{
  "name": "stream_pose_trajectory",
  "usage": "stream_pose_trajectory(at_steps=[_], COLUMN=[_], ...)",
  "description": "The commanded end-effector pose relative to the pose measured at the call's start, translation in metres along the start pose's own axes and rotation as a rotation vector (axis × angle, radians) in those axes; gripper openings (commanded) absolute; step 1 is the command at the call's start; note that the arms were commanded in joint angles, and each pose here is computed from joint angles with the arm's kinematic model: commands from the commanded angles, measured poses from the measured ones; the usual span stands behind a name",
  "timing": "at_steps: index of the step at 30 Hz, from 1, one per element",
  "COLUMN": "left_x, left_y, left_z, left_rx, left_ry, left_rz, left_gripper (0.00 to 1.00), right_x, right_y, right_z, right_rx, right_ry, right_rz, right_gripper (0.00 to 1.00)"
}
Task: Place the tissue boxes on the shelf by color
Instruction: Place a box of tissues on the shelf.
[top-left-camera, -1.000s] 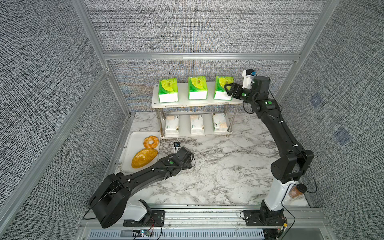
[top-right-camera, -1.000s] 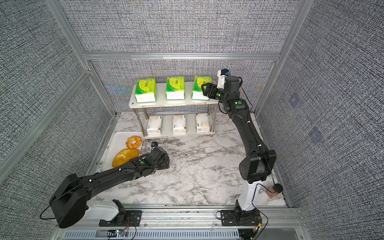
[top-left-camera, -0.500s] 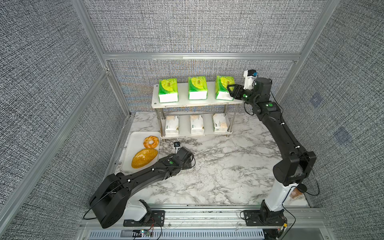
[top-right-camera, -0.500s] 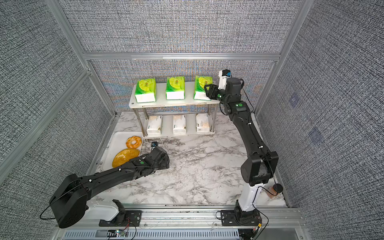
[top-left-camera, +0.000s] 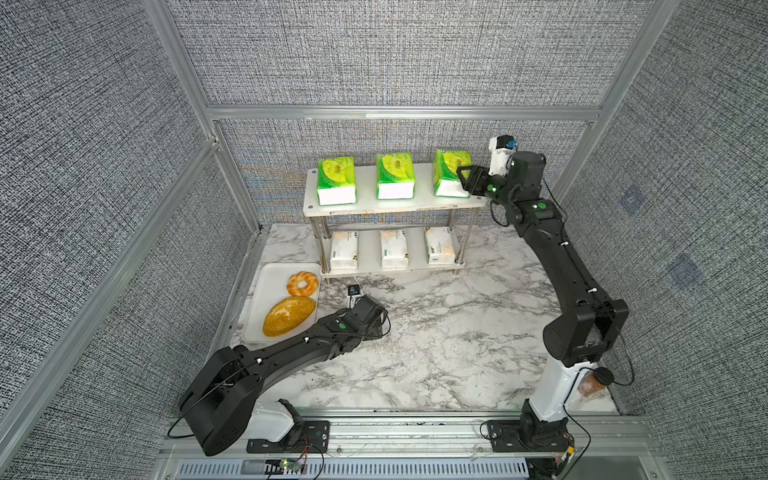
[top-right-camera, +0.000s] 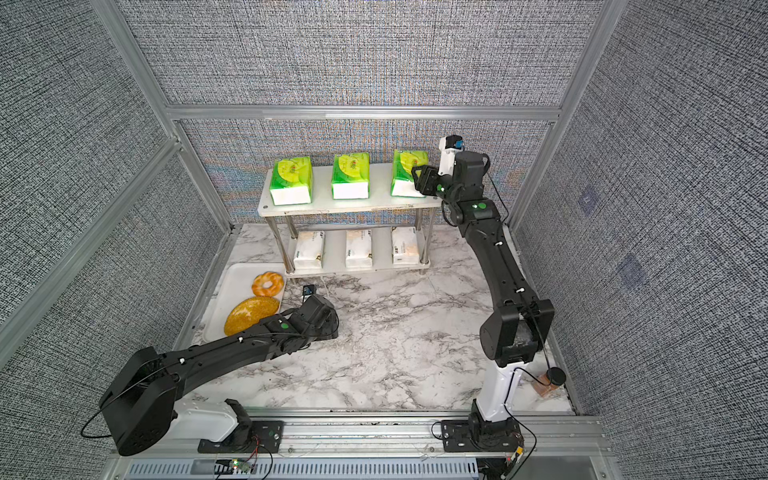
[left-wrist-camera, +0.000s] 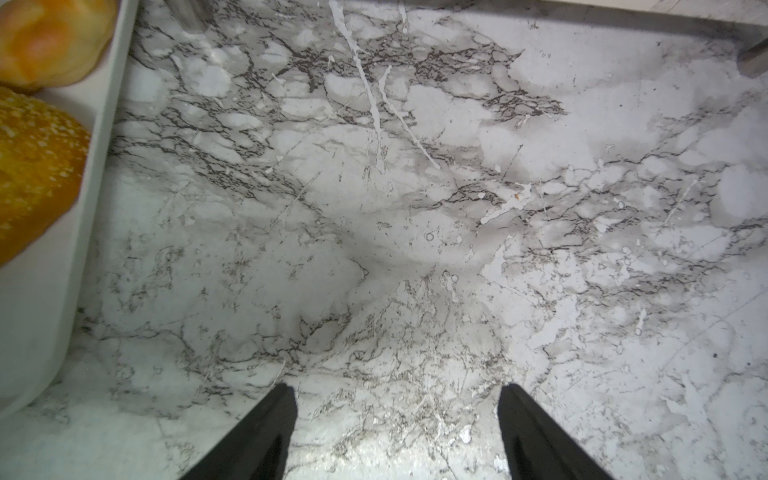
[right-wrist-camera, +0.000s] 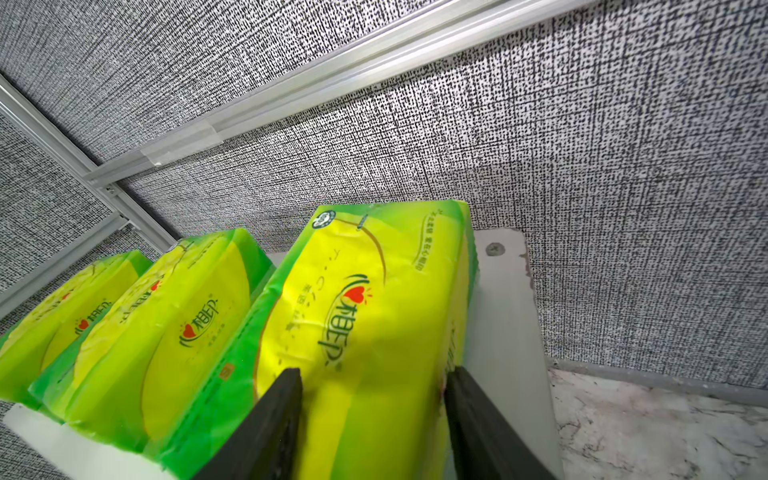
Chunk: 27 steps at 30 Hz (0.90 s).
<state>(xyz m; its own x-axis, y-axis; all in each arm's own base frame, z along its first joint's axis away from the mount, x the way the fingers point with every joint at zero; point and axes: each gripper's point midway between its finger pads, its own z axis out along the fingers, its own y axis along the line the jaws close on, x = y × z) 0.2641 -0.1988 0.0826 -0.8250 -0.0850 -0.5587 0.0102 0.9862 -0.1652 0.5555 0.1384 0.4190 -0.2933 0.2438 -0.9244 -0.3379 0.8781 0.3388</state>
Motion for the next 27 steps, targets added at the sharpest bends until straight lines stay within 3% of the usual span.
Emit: stream_pose_trajectory(at_steps=[1, 7, 18, 27], left_x=[-0.001, -0.003, -0.005, -0.006], left_y=[0.004, 0.001, 0.0, -0.002], left_z=[-0.001, 0.0, 0.0, 0.002], left_rx=[-0.015, -0.014, -0.019, -0.017], left_ry=[-0.007, -0.005, -0.006, -0.005], left_rz=[0.004, 0.005, 0.005, 0.005], left_gripper=[0.81, 0.81, 0.81, 0.81], right_x=[0.012, 0.011, 0.009, 0.008], right_y=[-0.012, -0.013, -0.012, 0.003], right_z=[0.001, 0.002, -0.007, -0.018], right_rx=[0.045, 0.033, -0.047, -0.147], right_ry=[0.065, 0.066, 0.009, -0.034], right_rz=[-0.066, -0.072, 0.036, 0.094], right_gripper=[0.61, 0.66, 0.79, 0.83])
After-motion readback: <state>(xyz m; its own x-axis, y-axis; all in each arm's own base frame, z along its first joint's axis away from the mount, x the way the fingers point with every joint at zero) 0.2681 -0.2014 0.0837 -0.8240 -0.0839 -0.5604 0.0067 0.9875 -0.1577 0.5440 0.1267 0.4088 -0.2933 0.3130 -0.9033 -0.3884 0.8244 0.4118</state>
